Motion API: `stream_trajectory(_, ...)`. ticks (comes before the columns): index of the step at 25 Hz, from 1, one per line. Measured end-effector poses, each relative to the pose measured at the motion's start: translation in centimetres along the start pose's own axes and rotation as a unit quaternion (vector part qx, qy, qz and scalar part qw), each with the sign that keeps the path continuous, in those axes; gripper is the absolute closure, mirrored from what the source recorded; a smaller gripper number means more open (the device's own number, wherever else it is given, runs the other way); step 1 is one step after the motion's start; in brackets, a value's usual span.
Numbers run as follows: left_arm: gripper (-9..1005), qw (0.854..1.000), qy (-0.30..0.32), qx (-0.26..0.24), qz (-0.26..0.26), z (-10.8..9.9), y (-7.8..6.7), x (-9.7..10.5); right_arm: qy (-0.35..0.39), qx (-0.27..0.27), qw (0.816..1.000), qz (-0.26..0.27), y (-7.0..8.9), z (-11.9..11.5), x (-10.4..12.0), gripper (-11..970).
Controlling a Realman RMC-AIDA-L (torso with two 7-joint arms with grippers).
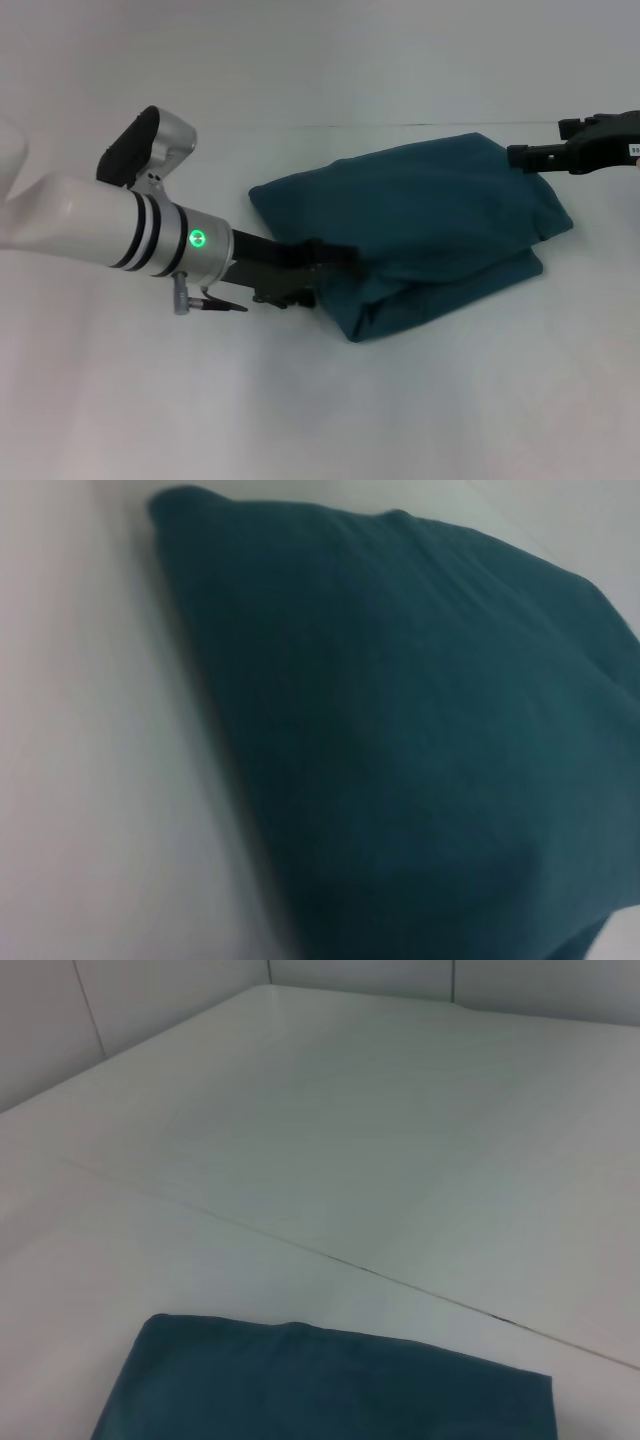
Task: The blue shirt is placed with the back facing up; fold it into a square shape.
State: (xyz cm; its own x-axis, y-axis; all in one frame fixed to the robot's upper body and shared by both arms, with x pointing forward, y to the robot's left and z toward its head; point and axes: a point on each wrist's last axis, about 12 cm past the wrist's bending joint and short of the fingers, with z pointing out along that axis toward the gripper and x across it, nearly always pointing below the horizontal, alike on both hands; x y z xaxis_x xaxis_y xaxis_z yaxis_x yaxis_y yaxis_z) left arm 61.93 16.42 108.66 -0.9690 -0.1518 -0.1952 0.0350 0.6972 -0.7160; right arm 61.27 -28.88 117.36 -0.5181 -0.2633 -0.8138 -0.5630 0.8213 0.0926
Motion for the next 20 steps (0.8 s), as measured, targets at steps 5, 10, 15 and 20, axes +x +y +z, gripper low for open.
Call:
stream_trajectory(5,79,1.000,0.004,0.010,0.011,1.2,-1.3,0.4,0.000,0.000,1.000,-0.002,0.0,0.0,0.2,27)
stream_trajectory(10,108,1.000,0.018,0.010,0.017,2.0,-1.9,0.8,-0.003,-0.002,1.000,-0.005,0.0,0.0,0.3,28)
stream_trajectory(15,217,1.000,0.022,0.014,0.001,2.4,-1.7,1.4,-0.002,-0.004,1.000,-0.010,0.0,0.0,0.3,30)
stream_trajectory(20,416,1.000,0.024,0.016,-0.004,2.7,-1.8,1.6,-0.003,-0.007,1.000,-0.011,0.1,0.2,0.6,33)
